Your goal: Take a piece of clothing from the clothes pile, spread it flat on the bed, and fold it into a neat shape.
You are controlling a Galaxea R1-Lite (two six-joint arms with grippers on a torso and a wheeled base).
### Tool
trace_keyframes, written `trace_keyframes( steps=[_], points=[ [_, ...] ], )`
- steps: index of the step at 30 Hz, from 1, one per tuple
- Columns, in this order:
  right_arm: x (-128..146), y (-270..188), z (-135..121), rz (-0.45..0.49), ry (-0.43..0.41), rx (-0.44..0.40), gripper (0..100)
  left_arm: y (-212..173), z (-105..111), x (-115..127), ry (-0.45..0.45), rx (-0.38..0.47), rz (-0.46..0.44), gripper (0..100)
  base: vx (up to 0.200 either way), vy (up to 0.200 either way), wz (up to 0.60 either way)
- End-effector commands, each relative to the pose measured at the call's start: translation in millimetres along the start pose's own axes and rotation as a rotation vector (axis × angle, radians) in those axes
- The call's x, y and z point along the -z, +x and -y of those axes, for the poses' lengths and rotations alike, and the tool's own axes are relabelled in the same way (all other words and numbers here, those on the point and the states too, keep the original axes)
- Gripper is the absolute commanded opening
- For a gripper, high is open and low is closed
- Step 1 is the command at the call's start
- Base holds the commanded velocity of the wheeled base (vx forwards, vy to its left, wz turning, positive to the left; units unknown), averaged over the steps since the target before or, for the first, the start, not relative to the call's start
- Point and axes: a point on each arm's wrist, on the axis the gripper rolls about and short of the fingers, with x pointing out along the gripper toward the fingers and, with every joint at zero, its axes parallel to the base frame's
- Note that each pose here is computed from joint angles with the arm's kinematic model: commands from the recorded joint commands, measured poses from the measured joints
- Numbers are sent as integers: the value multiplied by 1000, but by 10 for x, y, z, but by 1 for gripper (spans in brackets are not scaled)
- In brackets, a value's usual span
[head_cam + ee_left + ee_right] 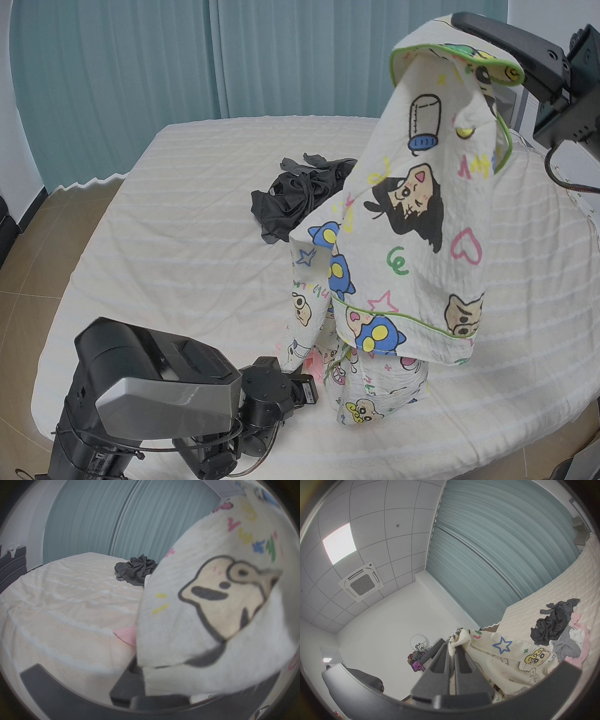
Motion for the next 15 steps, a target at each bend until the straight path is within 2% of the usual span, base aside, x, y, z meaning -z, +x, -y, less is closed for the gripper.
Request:
trace_keyframes(
  steps=[1, 8, 11, 15],
  points=[
    [-32, -203, 35, 27, -16, 45, 0, -149, 8, -153, -21, 15, 21, 0, 0, 0, 0],
    [9, -639, 210, 82, -46, 206, 0, -423, 49, -611, -69, 52, 115, 0, 0, 0, 0],
    [28, -741, 219, 97, -54, 233, 0, -506, 66, -741, -84, 67, 147, 0, 0, 0, 0],
    [151, -971, 225, 108, -57, 283, 0, -699, 90, -1052, -92, 98, 233, 0, 0, 0, 0]
  ],
)
